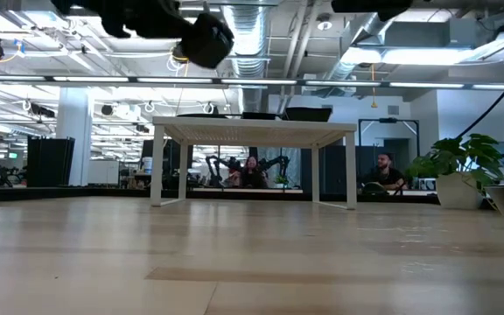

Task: Pick & Place Mini shaped plates
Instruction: Stack the leaf-shaped plate on top of the leaf-shaped plate on the shelf

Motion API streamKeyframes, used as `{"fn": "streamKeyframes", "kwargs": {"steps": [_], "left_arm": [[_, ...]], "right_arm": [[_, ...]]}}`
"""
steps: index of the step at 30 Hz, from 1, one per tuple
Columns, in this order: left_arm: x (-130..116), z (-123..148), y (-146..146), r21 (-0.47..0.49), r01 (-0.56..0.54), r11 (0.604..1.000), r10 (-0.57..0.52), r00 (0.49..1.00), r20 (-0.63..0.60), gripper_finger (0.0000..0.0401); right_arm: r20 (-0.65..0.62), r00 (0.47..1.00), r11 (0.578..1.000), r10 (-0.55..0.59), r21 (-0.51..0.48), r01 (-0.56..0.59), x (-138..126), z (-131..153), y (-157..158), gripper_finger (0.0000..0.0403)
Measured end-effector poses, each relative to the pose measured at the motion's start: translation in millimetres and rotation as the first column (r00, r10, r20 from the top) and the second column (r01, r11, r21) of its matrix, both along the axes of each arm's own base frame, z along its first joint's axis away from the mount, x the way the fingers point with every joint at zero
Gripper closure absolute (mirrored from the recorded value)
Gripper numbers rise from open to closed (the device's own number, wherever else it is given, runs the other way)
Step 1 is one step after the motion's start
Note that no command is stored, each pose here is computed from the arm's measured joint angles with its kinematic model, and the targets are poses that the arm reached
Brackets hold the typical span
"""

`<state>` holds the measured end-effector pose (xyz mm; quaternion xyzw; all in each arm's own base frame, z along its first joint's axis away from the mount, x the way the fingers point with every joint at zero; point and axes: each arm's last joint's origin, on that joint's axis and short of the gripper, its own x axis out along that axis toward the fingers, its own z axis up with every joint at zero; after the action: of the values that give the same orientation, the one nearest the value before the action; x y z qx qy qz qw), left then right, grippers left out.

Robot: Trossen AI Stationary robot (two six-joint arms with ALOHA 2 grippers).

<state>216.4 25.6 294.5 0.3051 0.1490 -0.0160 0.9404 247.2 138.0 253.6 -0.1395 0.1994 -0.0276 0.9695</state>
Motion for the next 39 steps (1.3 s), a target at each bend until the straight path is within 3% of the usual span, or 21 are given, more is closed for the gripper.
{"fn": "streamKeyframes", "kwargs": {"steps": [5, 14, 23, 32, 39], "left_arm": [[-2, -7, 26, -0.016, 0.144, 0.989, -0.145, 0.989, -0.029, 0.0393], [0, -20, 57, 0.132, 0.099, 0.986, -0.086, 0.991, -0.099, 0.0393], [11, -40, 66, 0.07, 0.125, 0.99, -0.111, 0.978, -0.177, 0.0391], [14, -45, 71, 0.113, 0.021, 0.993, 0.004, 0.977, -0.215, 0.0377], [14, -45, 72, 0.118, -0.029, 0.993, 0.054, 0.975, -0.216, 0.0336]], "right_arm": [[0.001, 1.0, 1.0, -0.009, 0.002, 0.009, 1, 0, -2, 0.0302], [0.0, 1.0, 1.0, -0.009, 0.007, 0.009, 1, 0, -2, 0.0302], [0.0, 1.0, 1.0, -0.011, 0.009, 0.011, 1, 0, -2, 0.0302], [0.002, 1.0, 1.0, -0.014, 0.018, 0.014, 1, 0, -2, 0.0302], [0.001, 1.0, 1.0, -0.012, 0.014, 0.012, 1, 0, -2, 0.0302]]}}
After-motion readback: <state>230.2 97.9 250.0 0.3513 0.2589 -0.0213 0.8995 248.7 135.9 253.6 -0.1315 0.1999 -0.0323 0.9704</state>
